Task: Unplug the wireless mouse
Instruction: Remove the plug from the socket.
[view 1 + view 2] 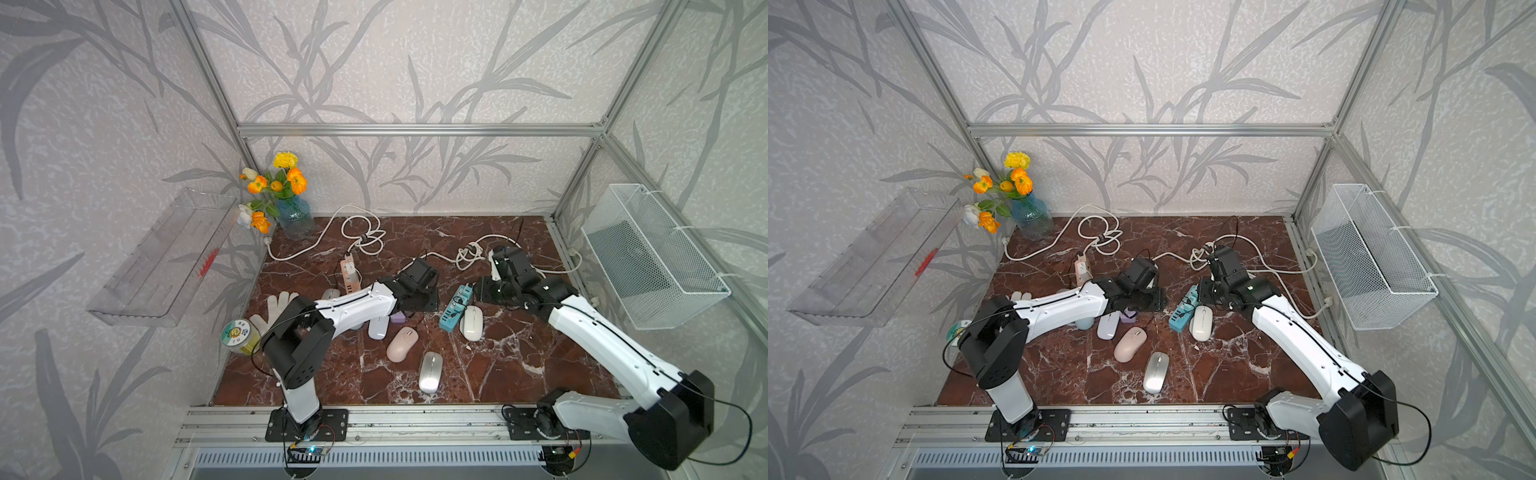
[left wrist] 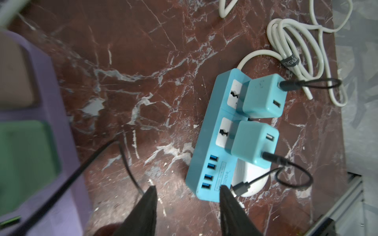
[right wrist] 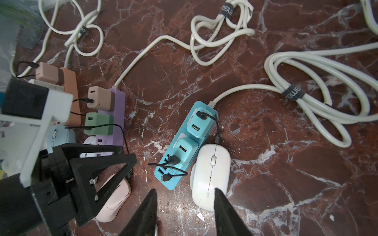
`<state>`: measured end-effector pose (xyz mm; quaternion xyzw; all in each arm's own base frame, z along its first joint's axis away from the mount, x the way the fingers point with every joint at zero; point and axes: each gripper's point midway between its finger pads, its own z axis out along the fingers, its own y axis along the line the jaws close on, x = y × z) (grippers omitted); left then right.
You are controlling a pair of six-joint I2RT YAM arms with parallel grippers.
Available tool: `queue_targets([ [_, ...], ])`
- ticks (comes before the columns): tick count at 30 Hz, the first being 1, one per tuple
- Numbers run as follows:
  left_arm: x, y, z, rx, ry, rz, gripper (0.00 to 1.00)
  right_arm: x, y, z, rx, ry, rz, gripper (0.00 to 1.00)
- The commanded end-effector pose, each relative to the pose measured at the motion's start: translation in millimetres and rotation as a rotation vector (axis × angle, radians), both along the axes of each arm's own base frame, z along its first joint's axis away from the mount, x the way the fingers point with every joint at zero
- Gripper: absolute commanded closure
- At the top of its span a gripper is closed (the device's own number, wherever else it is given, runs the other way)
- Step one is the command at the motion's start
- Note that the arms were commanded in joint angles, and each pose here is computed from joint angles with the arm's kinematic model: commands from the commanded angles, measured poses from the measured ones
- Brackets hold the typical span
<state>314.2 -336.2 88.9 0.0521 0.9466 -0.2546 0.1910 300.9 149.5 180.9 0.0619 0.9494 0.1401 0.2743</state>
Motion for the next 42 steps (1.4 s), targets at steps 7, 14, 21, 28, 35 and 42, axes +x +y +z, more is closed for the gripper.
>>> queue_targets([
  [7,-7,-49,1,-0.291,0.134,-0.091,0.89,11,10,-11,0.035,0.132,-0.110,0.60],
  [14,-16,-42,-9,-0.286,0.162,-0.095,1.00,11,21,-24,0.043,0.208,-0.083,0.60],
  [21,-28,-37,-33,-0.286,0.218,-0.085,1.00,13,27,-35,0.038,0.284,-0.109,0.53],
  [28,-30,-37,-42,-0.289,0.238,-0.085,1.00,12,16,-51,-0.017,0.356,-0.224,0.46],
  [35,-29,-35,-57,-0.270,0.255,-0.066,1.00,14,29,-68,-0.031,0.421,-0.222,0.49],
  [42,-32,-32,-65,-0.263,0.267,-0.050,1.00,17,38,-91,-0.063,0.477,-0.215,0.53],
])
